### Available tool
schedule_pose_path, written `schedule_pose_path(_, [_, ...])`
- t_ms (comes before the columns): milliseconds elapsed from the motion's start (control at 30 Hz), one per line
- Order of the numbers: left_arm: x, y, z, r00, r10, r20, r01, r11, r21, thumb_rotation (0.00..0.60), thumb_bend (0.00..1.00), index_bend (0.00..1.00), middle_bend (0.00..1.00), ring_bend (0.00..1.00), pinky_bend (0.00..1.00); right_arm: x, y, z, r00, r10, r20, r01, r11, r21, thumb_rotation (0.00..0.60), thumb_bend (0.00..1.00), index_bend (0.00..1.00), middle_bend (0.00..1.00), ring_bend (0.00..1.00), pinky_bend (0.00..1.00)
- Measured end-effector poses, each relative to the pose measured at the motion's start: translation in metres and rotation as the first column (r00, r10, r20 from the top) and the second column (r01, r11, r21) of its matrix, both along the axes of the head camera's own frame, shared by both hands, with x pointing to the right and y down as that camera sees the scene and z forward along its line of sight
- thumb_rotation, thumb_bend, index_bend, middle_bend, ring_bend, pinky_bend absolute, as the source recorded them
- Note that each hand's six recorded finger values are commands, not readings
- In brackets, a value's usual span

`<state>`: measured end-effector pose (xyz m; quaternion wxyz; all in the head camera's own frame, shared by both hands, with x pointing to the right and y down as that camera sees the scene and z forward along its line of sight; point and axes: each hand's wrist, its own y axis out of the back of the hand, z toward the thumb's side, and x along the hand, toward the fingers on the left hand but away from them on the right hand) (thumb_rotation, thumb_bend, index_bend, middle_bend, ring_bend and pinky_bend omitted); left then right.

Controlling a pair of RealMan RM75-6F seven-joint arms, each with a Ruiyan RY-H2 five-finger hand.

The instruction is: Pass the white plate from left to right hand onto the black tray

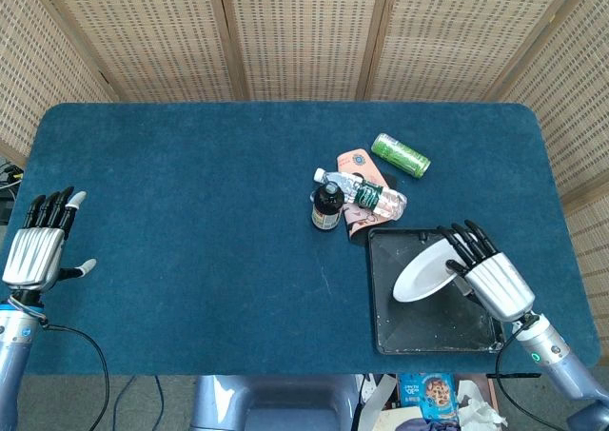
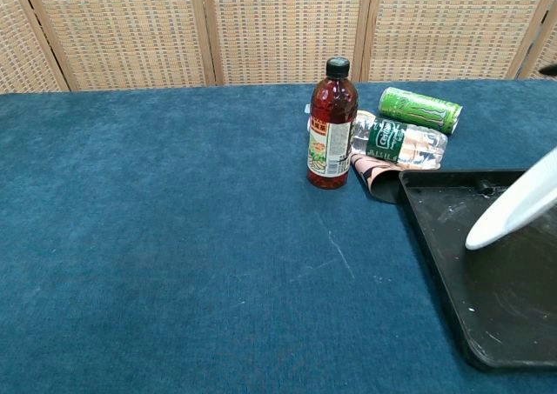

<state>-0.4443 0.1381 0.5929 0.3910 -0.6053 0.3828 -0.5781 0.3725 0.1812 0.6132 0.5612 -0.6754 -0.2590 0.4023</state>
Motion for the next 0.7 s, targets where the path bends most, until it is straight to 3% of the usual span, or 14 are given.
schedule_pose_path(167, [0.000,0.000,0.001,1.000,-0.001,0.004,0.001,1.000,-0.004,0.600,0.00,0.00,0.00,0.00,0.00,0.014,0.013,0.006,0.998,0.009,-0.066,-0.013,0.998,-0.067,0.600,0.00,0.00,0.00,0.00,0.00])
schedule_pose_path(467, [0.001,0.002,0.000,1.000,0.000,0.005,0.000,1.000,-0.005,0.600,0.00,0.00,0.00,0.00,0.00,0.021,0.037,-0.004,0.985,0.019,-0.172,-0.049,0.984,-0.170,0.600,0.00,0.00,0.00,0.00,0.00])
schedule_pose_path(700, [-0.002,0.009,-0.008,1.000,-0.005,0.003,0.005,1.000,0.015,0.600,0.00,0.00,0.00,0.00,0.00,0.021,0.043,-0.028,0.974,0.115,-0.198,-0.148,0.976,-0.161,0.600,0.00,0.00,0.00,0.00,0.00])
